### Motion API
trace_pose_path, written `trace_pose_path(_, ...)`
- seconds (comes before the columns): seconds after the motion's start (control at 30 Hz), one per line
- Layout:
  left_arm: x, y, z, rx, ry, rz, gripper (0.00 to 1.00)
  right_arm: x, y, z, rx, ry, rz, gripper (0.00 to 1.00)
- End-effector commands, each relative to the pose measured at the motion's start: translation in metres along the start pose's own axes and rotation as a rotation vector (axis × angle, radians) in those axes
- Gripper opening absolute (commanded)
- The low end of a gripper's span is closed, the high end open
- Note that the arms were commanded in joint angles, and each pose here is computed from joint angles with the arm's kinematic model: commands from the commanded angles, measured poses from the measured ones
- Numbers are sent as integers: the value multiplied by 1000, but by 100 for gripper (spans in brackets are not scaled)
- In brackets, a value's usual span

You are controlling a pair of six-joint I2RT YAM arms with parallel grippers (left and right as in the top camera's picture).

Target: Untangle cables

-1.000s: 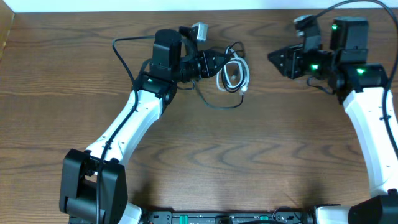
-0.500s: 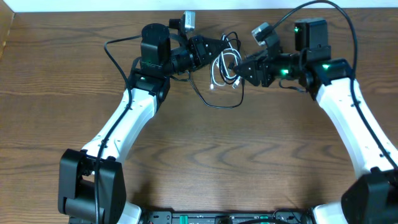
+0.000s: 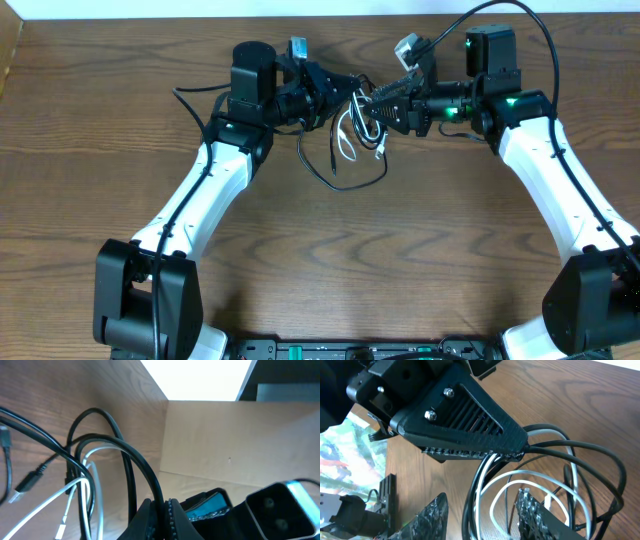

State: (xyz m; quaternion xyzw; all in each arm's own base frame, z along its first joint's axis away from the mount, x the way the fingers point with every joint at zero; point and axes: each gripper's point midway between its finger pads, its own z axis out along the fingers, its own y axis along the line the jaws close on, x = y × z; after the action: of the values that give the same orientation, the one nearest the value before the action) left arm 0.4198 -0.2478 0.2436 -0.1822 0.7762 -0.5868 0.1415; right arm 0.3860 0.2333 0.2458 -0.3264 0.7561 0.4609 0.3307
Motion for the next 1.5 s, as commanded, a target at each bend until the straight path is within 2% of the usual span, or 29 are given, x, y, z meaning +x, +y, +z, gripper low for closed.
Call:
trace_pose_path(0.0,4,-7,-1,19,28,-86,8,-3,4,1,-20,-3,-21,40)
trace_pose_path(0.3,6,-8,-2,24,40,-94,8,0,-1,3,-1,5,-12,40)
trace_pose_path(0.43,5,-12,-2,37,37,-80,13,9,-6,12,-24,24,14,38)
trace_pose_path(0.63,5,-12,-2,39,36,-78,13,7,-1,16,-64,18,2,36)
trace_pose_path(0.7,5,-12,-2,39,36,-78,13,7,0,17,-62,17,-5,32)
trace_pose_path(0.87,8,-13,-2,43,54,-65,13,4,-2,17,-56,6,-22,6)
trace_pose_path(0.93,10,-13,-2,46,62,-46,13,3,-2,17,-56,3,-27,1)
trace_pose_path(1.1,12,-14,-2,51,75,4,13,3,-2,17,-56,3,-27,1)
trace_pose_path(1.33,14,-2,-1,20,81,179,9,4,-17,17,30,12,46,1)
trace_pose_path(1.47,12,32,2,-106,56,122,8,3,-17,17,31,9,83,1)
